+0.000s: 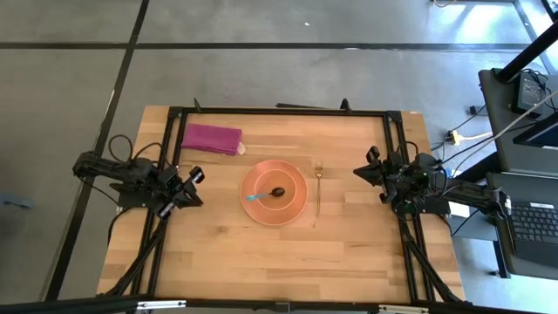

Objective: Set table place
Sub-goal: Return to Home Position

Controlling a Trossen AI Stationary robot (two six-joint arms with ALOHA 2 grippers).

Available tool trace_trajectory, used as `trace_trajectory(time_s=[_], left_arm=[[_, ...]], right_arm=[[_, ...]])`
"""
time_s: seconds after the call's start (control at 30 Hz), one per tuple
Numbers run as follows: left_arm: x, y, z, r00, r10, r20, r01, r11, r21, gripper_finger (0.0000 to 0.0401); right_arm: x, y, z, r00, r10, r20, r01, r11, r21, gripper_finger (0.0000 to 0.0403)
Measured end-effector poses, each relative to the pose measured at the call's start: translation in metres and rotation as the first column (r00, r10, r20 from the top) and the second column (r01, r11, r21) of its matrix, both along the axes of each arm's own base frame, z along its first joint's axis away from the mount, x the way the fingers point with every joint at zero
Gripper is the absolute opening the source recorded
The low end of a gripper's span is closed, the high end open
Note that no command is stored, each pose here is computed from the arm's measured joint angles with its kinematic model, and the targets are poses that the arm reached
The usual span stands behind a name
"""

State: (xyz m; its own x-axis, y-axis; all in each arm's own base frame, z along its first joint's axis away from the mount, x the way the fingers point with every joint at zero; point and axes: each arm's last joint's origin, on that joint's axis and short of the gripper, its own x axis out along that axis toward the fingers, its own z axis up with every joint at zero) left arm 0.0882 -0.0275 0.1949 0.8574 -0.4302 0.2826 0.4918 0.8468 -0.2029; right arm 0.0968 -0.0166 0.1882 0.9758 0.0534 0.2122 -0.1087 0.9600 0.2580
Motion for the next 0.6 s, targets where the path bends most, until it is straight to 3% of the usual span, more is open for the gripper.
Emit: trace_trajectory(time_s=[0.6], left_arm=[[0.0, 0.0, 0.0, 1.0, 0.0, 0.0, 0.0, 1.0, 0.0, 0.0058]], right_arm=[[0.0, 0.0, 0.0, 1.0, 0.0, 0.0, 0.0, 1.0, 0.001, 0.0012]])
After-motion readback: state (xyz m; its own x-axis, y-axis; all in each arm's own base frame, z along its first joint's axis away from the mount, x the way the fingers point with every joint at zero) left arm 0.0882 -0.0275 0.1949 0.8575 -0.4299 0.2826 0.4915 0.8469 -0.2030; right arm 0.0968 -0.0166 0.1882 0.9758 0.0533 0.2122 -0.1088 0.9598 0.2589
